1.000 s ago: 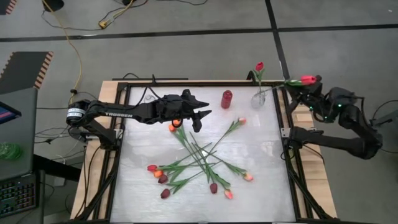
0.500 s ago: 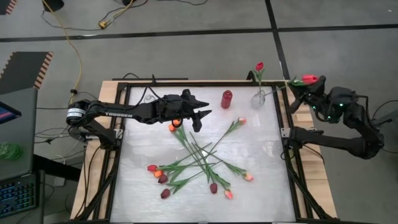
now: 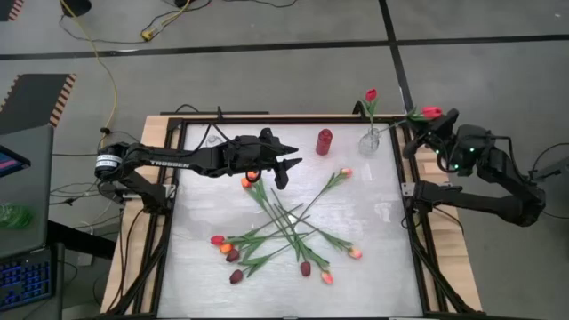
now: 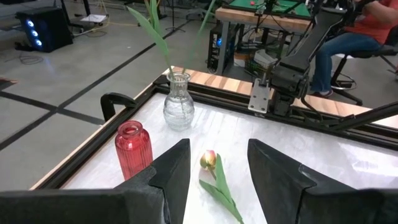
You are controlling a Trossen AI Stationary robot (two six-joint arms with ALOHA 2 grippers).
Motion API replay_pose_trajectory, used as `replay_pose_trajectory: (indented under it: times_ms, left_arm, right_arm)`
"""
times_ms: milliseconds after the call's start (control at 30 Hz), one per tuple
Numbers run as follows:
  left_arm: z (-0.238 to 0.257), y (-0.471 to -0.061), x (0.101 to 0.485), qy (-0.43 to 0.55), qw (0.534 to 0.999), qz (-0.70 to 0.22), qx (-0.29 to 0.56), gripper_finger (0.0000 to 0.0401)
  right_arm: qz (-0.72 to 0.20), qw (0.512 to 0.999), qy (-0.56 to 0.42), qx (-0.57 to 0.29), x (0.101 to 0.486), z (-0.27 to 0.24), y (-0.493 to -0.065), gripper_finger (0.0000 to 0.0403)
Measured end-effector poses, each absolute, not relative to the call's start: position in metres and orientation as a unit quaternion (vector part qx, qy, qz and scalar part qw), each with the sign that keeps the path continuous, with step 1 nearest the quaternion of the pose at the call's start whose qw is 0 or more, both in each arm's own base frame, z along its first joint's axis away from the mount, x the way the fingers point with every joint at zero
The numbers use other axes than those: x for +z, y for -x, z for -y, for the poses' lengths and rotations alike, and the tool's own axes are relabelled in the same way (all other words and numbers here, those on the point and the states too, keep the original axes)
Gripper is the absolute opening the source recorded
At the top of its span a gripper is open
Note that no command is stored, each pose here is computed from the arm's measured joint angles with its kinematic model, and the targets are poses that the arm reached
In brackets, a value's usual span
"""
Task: Sort flowers into vase by color
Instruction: Put the pink flower into the right transparent vase
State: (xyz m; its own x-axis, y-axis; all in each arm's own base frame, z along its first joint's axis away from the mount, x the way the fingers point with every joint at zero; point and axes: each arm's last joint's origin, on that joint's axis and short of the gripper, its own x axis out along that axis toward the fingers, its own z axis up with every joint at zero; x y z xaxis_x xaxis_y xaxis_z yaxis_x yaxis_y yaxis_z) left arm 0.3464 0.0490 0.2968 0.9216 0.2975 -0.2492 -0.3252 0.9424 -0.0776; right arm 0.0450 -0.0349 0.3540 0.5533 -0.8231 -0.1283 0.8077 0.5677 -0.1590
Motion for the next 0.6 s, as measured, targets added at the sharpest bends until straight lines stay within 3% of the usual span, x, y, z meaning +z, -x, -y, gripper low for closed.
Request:
replay_pose_trajectory:
  times_ms: [600]
  left_arm:
    - [-0.049,-0.346,0.297,0.059,0.978,-0.118,0.159,0.0148]
  right_arm:
    - [-0.126,0.877,0.051,-0.461,0.330,0.040,-0.058,0.0053]
